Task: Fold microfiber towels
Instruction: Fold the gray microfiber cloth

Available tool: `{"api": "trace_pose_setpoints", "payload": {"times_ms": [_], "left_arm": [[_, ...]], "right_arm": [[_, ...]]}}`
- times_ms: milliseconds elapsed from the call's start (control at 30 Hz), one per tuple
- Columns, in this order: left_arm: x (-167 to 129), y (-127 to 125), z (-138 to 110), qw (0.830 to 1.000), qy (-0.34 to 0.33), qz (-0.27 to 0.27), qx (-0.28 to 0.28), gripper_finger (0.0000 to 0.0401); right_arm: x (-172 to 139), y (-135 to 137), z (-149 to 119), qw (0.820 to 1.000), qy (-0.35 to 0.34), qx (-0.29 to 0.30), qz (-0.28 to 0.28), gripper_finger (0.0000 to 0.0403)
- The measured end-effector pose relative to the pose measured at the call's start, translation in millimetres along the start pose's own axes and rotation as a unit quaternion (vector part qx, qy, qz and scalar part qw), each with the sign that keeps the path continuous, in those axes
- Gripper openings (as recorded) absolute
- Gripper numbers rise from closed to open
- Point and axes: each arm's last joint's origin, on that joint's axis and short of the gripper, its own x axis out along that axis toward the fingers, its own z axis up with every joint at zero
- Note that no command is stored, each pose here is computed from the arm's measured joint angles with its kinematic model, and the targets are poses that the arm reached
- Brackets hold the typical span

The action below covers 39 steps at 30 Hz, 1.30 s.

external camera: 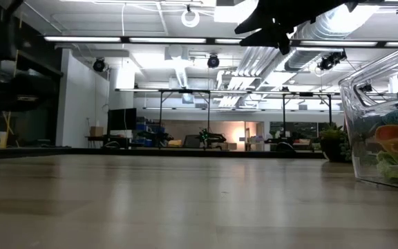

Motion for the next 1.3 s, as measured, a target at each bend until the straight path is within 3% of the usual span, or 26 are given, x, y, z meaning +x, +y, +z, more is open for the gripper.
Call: {"api": "trace_pose_setpoints", "payload": {"times_ms": [133, 400, 533, 667, 867, 1033, 1300], "left_arm": [[5, 18, 5, 0.999, 0.000, 0.037, 0.008, 0.0014], [20, 89, 23, 0.992, -0.019, 0.121, -0.013, 0.0003], [23, 144, 29, 0.979, -0.054, 0.171, -0.100, 0.0002], [16, 205, 30, 0.951, -0.082, 0.217, -0.207, 0.0001], [-6, 270, 27, 0.910, -0.136, 0.209, -0.332, 0.0001], [-15, 288, 24, 0.892, -0.153, 0.177, -0.388, 0.0000], [-58, 275, 21, 0.902, -0.136, 0.141, -0.386, 0.0000]], "right_arm": [[0, 0, 0, 1.000, 0.000, 0.012, 0.000, 0.0177], [0, 0, -1, 0.999, 0.004, 0.034, -0.001, 0.0177], [0, -1, -3, 0.999, 0.016, 0.045, -0.006, 0.0177], [0, -2, -6, 0.998, 0.030, 0.057, -0.011, 0.0177], [3, -2, -11, 0.991, 0.048, 0.123, -0.018, 0.0177], [25, -1, -32, 0.978, 0.118, 0.173, -0.010, 0.0177], [78, 1, -74, 0.972, 0.183, 0.147, 0.028, 0.0177]]}}
